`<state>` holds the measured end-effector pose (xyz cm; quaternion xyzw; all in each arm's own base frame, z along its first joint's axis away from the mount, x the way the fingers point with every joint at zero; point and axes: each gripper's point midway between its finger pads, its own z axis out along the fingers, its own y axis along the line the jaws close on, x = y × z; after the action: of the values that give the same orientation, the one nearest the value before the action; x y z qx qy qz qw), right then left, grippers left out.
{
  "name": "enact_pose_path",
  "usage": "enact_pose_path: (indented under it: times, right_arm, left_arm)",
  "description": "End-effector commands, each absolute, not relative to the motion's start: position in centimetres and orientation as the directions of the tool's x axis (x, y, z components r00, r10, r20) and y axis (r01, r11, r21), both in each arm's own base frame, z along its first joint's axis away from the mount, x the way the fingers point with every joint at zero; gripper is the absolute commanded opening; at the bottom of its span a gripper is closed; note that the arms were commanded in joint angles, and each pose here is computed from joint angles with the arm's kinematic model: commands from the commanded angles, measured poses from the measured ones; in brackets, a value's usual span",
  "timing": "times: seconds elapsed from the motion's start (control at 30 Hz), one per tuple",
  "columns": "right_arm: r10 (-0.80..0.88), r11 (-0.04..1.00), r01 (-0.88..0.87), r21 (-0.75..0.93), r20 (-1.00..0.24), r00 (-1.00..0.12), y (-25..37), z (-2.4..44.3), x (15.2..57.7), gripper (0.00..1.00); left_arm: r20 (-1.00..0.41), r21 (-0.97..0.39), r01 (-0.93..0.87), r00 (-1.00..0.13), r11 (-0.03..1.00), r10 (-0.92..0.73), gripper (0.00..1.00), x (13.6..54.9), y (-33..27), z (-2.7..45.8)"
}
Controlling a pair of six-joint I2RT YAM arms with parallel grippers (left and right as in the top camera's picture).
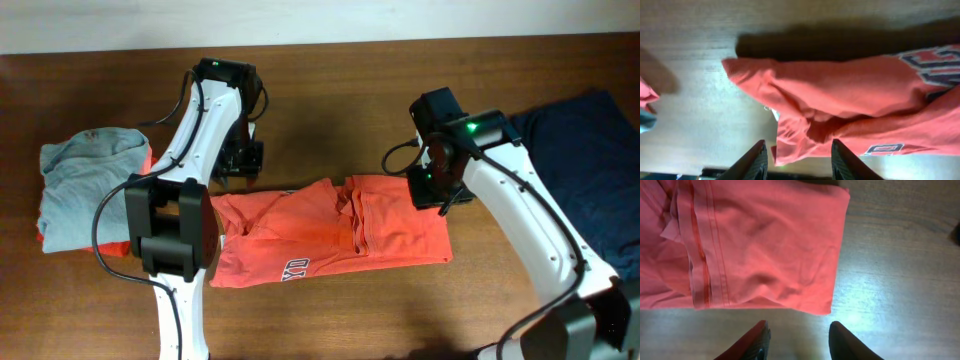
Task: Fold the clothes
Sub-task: 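Retract the right gripper to the right side of the table, then grasp the orange strip's left end with the left gripper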
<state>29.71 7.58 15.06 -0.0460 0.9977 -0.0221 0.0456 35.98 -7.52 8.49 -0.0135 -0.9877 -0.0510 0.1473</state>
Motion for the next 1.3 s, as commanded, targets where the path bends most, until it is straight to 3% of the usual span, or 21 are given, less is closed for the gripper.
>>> enact_pose_path:
  times: [0.0,0.53,0.77,0.83,0.97,1.13,1.27]
  right_arm:
    - [-0.079,0.996,-0.070,-0.058,-0.163,-0.983,6.9,17.8,28.9,0.44]
    - [0.157,0.985,0.168,-0.030,-0.224,-0.962,-1.8,23.3,22.6,0.55]
    - [0.255,0.967,0.254,0.037,-0.243,-0.936,-3.1,24.2,20.9,0.66]
    - [0.265,0.964,0.261,0.048,-0.238,-0.935,-3.0,24.3,20.7,0.66]
    - [0.265,0.964,0.261,0.049,-0.236,-0.935,-3.0,24.3,20.6,0.66]
    - [0.258,0.966,0.249,0.069,-0.233,-0.938,-2.6,24.3,20.6,0.66]
    - [0.258,0.966,0.247,0.076,-0.232,-0.938,-2.5,24.3,20.6,0.66]
  left_arm:
    - [0.320,0.103,0.060,-0.947,0.993,0.025,0.40,35.3,-7.5,8.7]
    - [0.334,0.117,0.124,-0.939,0.985,0.079,0.40,30.4,-8.1,10.0]
    - [0.179,0.106,0.093,-0.981,0.990,0.073,0.45,29.6,-7.0,10.6]
    - [0.096,0.080,0.054,-0.994,0.995,0.046,0.49,30.1,-6.3,10.7]
    - [0.010,-0.023,-0.038,-0.999,0.999,-0.038,0.73,31.3,-5.1,10.6]
    - [-0.032,-0.323,0.008,-1.000,0.946,-0.002,0.77,33.0,-5.8,10.1]
    - [0.018,-0.349,-0.015,-1.000,0.937,-0.009,0.77,32.9,-5.0,8.5]
